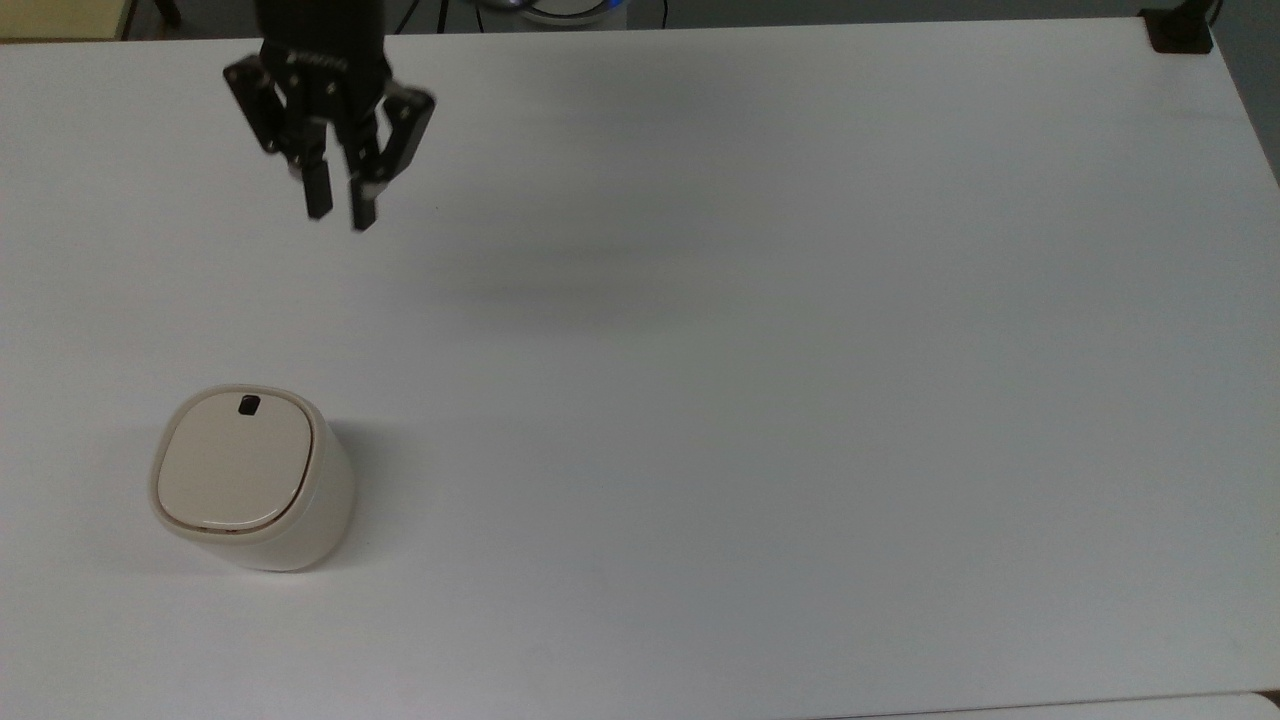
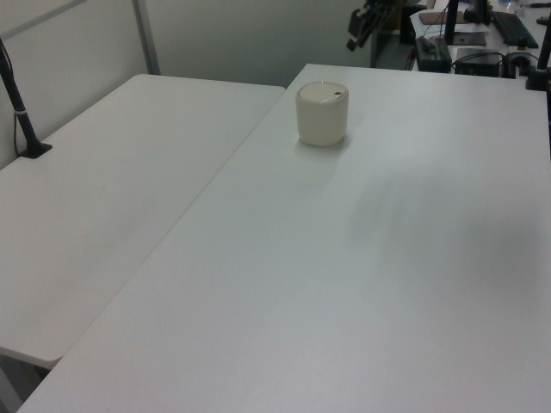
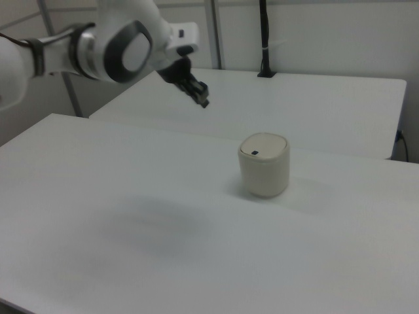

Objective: Open the trash bin
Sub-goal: 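Move the gripper over the cream trash bin and lower toward the lid tab, then hook the lid tab with the gripper and lift the lid upward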

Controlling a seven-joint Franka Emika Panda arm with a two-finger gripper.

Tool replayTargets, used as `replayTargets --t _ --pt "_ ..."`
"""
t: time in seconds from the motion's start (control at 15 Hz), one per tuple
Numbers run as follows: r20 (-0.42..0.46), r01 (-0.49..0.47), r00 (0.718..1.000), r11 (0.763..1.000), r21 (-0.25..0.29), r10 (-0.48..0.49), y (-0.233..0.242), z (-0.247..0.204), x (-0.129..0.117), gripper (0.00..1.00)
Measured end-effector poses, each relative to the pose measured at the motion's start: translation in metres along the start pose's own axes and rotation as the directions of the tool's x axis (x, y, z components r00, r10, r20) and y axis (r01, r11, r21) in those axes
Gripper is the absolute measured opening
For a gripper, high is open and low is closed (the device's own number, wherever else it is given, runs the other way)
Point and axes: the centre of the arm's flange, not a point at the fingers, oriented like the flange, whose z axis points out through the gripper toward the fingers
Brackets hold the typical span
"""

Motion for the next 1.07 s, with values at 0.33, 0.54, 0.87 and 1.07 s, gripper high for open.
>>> replayTargets --t 0.33,0.54,0.87,1.07 --pt "-0.156 -0.21 0.965 0.977 0.02 0.211 0.041 0.066 0.017 0.01" --pt "-0.189 -0.231 0.955 0.973 -0.004 0.226 0.07 0.094 0.017 0.01" --pt "-0.177 -0.202 0.965 0.979 -0.033 0.193 0.077 0.143 0.004 0.01" --pt "-0.155 -0.17 0.975 0.984 -0.051 0.16 0.072 0.161 -0.003 0.01"
